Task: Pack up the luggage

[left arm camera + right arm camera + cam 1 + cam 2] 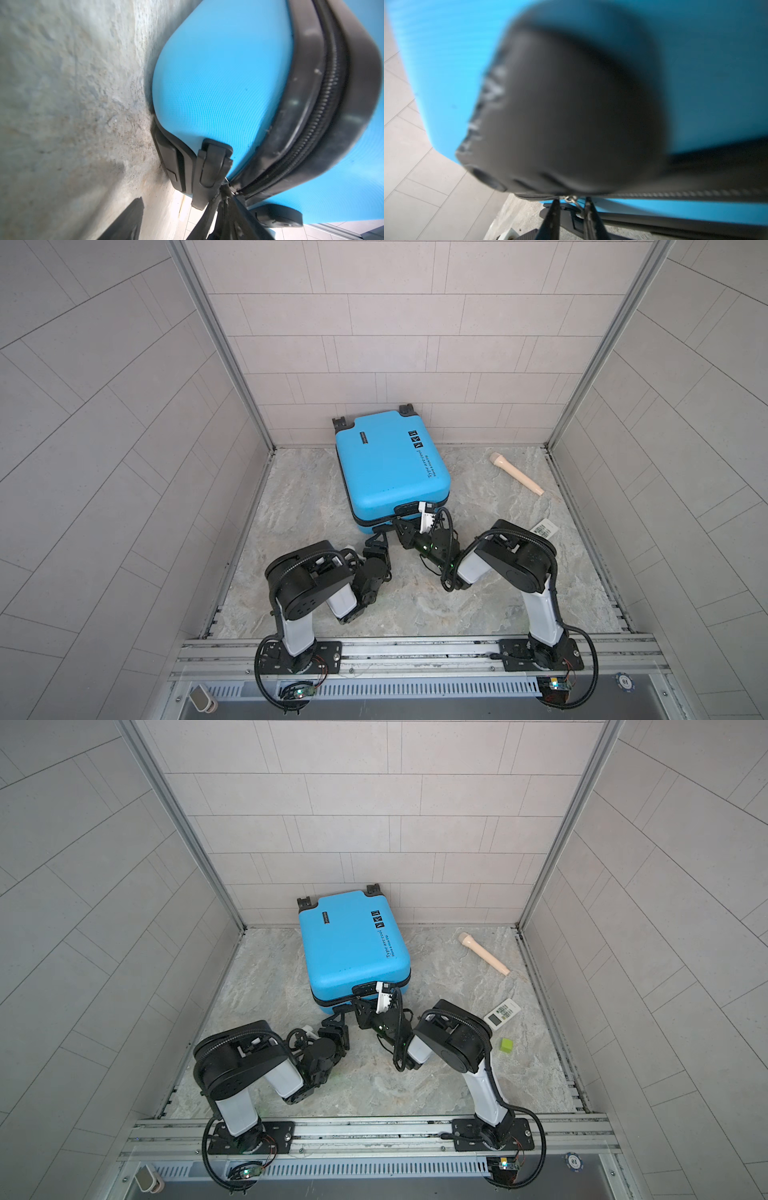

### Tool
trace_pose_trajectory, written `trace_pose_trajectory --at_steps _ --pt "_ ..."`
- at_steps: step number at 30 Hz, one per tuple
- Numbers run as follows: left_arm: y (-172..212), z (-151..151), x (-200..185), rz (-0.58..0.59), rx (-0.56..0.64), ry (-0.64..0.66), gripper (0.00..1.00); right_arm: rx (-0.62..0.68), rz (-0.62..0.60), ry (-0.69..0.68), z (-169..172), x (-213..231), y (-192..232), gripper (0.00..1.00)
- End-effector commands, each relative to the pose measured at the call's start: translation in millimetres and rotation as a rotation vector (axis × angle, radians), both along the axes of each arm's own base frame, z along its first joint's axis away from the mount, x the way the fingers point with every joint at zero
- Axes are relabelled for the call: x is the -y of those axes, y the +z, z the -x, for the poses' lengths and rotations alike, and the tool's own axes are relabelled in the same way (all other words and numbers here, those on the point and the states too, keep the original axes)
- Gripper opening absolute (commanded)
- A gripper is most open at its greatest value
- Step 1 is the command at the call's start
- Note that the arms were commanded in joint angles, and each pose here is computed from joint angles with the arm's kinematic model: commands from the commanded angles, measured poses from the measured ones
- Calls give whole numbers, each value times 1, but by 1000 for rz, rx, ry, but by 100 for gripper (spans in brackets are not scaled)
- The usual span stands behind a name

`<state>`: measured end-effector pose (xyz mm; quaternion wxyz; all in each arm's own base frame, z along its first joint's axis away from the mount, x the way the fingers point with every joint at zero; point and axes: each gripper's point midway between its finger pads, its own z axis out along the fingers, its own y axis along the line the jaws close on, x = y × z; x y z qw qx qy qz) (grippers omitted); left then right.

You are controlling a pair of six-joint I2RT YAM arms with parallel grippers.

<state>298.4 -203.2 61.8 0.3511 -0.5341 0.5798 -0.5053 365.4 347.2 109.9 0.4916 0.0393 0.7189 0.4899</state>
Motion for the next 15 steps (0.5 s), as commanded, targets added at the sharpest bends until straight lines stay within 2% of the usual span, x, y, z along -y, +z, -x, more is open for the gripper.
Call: trace_pose_trajectory --at_steps 1,10,15 --pt "2 1 -7 -4 3 16 71 12 -48 -49 -14 1 9 17" --pt "-1 2 -8 -5 -2 19 71 15 -75 -46 -15 -1 18 3" --pt "2 -2 -13 7 2 35 79 38 -66 -47 -9 7 29 0"
